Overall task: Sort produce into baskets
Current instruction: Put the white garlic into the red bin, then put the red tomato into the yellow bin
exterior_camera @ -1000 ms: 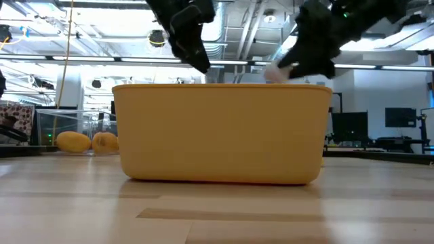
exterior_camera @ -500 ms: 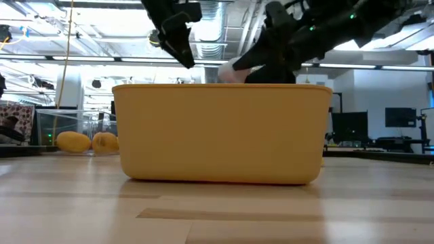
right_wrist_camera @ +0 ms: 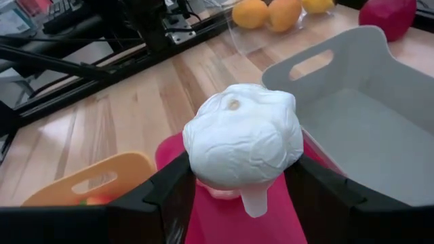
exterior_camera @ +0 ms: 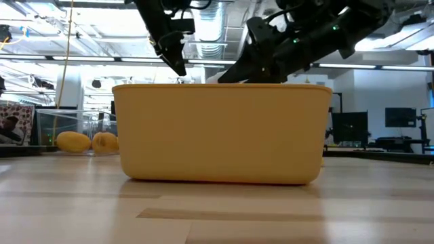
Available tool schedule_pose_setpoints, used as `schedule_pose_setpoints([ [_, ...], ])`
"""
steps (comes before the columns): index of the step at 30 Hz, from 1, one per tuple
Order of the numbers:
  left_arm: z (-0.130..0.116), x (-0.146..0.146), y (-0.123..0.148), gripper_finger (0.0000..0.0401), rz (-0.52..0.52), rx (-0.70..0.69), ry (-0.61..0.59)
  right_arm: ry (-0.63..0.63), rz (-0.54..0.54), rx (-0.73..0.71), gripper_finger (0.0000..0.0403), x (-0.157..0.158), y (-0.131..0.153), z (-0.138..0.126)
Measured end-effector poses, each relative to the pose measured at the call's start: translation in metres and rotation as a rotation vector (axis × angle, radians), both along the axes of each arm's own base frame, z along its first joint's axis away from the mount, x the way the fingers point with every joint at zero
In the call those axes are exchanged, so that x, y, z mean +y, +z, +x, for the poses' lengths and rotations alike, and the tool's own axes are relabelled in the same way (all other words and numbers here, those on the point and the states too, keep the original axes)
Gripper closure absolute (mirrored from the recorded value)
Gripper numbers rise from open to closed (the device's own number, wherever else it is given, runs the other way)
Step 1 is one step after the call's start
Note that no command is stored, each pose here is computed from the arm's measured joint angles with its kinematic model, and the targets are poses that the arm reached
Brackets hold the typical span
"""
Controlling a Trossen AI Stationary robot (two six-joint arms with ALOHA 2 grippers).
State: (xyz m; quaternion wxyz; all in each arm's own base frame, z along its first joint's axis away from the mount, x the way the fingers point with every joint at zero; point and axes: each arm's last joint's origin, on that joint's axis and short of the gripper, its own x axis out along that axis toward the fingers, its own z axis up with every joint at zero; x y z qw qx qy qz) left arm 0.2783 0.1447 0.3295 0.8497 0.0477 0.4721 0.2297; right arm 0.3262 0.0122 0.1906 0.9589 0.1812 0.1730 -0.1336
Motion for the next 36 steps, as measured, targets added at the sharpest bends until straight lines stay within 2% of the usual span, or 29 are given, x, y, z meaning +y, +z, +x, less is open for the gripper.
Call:
schedule_pose_setpoints([
  [8, -0.006, 0.011, 0.000, 0.0140, 0.016, 0.017, 0.006, 0.000, -0.002, 0.032, 0.0151, 0.000, -0.011, 0.008],
  [25, -0.012, 0.021, 0.000, 0.0140, 0.031, 0.034, 0.011, 0.012, 0.004, 0.041, 0.0046, 0.000, -0.011, 0.008],
  [30, -0.020, 0.038, -0.003, 0.0140, 0.020, 0.038, 0.059, 0.012, 0.004, 0.040, 0.0038, 0.000, -0.011, 0.008],
  [36, -0.025, 0.055, -0.008, 0.0140, 0.023, 0.047, -0.032, 0.012, 0.004, 0.041, 0.0038, 0.000, -0.011, 0.008],
])
